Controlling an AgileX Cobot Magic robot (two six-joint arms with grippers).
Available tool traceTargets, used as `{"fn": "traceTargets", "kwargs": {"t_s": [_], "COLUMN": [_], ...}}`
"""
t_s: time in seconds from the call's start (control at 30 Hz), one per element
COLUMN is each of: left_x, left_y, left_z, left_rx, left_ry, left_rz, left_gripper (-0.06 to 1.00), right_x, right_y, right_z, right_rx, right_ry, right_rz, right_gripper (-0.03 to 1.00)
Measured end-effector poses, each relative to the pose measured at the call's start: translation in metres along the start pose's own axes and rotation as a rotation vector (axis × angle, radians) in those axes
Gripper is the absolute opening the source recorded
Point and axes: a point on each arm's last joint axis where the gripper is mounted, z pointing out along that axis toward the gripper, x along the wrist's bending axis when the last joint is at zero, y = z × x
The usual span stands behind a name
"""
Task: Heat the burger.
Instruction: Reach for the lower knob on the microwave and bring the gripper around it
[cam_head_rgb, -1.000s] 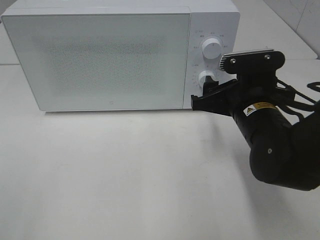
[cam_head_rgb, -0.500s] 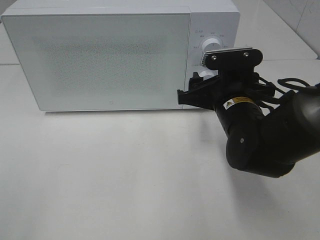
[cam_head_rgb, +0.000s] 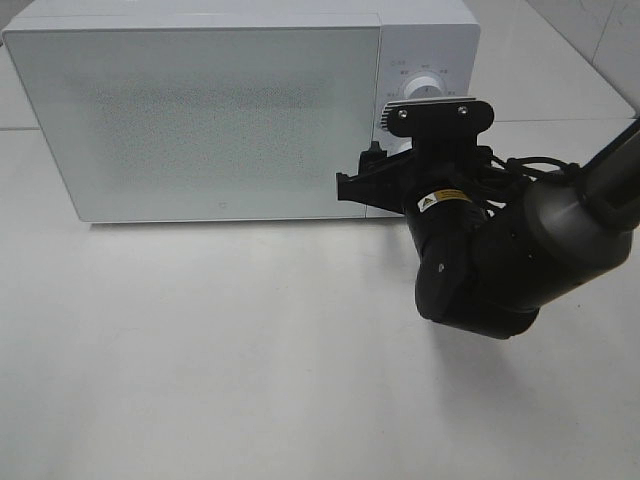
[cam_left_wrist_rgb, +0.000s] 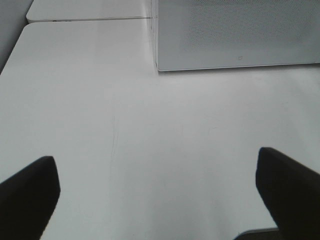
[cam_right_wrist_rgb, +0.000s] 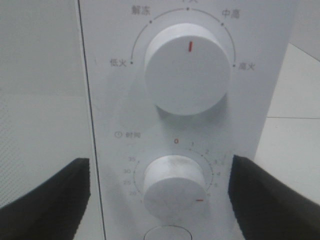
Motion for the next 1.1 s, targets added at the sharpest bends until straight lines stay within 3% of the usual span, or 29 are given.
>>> {"fn": "traceTargets", "kwargs": {"t_s": [0.8, 0.93, 1.1], "left_x": [0.0, 0.0, 0.0], "left_y": [0.0, 0.0, 0.0], "left_z": [0.0, 0.0, 0.0], "left_rx": [0.0, 0.0, 0.0], "left_ry": [0.001, 0.001, 0.001], "left_rz": [0.0, 0.0, 0.0], "left_gripper": [0.99, 0.99, 0.99], "right_x": [0.002, 0.001, 0.0], "right_y": [-0.013, -0.013, -0.013], "right_z": [0.021, 0.021, 0.021], "right_rx": [0.013, 0.015, 0.02], "right_ry": [-0.042, -0.05, -0.065], "right_rz": [0.017, 0.021, 0.029], "right_gripper": [0.74, 0.67, 0.44]}}
